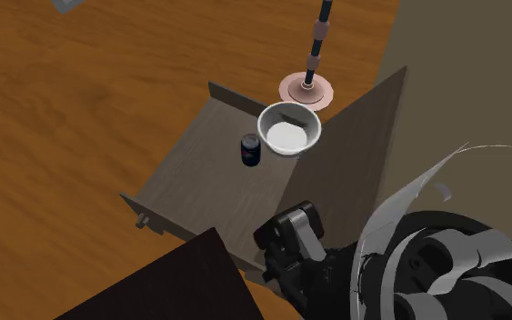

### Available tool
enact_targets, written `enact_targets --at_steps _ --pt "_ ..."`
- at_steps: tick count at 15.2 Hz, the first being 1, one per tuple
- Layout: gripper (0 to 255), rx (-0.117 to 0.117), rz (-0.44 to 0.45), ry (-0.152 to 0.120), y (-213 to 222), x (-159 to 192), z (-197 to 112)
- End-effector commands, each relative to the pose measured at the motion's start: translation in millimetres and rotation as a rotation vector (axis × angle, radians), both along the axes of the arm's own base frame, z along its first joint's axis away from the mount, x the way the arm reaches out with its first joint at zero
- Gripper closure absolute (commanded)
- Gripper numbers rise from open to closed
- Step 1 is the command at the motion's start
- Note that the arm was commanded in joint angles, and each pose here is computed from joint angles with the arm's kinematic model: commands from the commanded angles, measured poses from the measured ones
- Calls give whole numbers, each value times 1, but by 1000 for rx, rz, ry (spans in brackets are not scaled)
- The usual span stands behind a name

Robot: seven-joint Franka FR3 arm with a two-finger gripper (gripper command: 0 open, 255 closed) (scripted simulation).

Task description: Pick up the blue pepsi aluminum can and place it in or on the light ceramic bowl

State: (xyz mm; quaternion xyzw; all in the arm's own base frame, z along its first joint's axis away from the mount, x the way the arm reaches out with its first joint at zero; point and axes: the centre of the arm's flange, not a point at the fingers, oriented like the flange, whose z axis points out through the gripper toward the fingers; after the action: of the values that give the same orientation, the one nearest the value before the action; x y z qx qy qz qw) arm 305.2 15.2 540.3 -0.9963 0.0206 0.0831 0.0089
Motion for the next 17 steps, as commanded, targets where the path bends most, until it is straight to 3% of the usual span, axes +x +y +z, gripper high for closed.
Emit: enact_targets --at_steps 1,17 --pt "0 0 0 0 0 0 0" --pt "0 -12 9 -25 151 56 -136"
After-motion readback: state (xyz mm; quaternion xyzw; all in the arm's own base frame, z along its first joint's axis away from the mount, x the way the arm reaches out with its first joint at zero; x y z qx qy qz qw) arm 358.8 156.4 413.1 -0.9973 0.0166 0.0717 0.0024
